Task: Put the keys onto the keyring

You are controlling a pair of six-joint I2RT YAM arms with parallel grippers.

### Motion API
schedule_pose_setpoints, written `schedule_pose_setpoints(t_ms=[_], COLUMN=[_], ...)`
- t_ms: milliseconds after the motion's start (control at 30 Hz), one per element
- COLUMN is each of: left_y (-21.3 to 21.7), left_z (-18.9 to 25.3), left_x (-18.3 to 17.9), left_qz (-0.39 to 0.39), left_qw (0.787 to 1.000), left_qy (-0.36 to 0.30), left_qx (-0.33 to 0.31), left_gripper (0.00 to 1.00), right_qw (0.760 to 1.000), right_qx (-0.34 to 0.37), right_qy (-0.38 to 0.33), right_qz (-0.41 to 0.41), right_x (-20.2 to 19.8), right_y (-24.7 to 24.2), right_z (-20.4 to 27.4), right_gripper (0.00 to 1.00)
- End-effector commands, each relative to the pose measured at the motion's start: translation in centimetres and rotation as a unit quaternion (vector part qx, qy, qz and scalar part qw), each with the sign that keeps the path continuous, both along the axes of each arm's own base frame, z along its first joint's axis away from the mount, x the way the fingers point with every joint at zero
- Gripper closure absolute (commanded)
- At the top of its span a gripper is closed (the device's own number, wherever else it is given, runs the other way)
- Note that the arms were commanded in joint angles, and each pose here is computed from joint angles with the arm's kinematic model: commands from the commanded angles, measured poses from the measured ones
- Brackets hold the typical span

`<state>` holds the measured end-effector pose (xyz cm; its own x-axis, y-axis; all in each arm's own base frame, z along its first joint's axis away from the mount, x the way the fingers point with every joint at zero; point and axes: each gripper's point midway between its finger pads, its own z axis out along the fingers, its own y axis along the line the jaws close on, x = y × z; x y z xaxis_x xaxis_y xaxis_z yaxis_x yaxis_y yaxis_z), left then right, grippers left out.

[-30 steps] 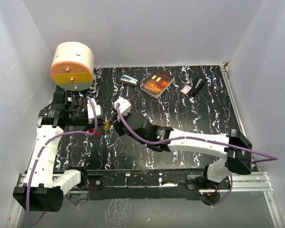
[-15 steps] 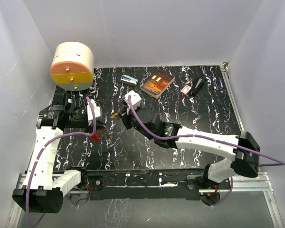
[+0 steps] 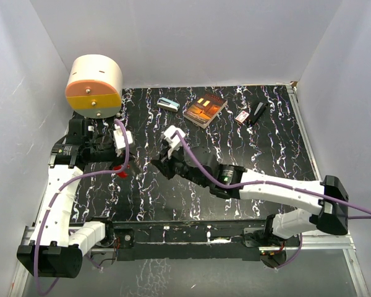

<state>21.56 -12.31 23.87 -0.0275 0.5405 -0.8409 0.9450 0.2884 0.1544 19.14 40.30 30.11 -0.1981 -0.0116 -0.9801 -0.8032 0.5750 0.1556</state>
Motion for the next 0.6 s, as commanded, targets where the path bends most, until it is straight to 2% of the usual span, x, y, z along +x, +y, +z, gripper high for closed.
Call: schedule_pose_setpoints(t_ms=[0,567], left_y=[-0.1,-0.5], left_z=[0.8,1.5], left_x=[0.0,-0.5], left_qz=[0.006,-0.007], left_qw=[1.000,1.000], left_qy=[-0.016,-0.016], left_qx=[-0.008,-0.017], left_gripper=[1.00,1.00], right_qw=[0.999,0.997], right_qx=[0.039,0.068], right_qy=[0.012,0.001], right_qz=[0.034,0.025], right_x=[-1.4,-0.1], right_y=[2.5,6.5], right_z=[2.0,3.4], right_gripper=[0.92,0.92])
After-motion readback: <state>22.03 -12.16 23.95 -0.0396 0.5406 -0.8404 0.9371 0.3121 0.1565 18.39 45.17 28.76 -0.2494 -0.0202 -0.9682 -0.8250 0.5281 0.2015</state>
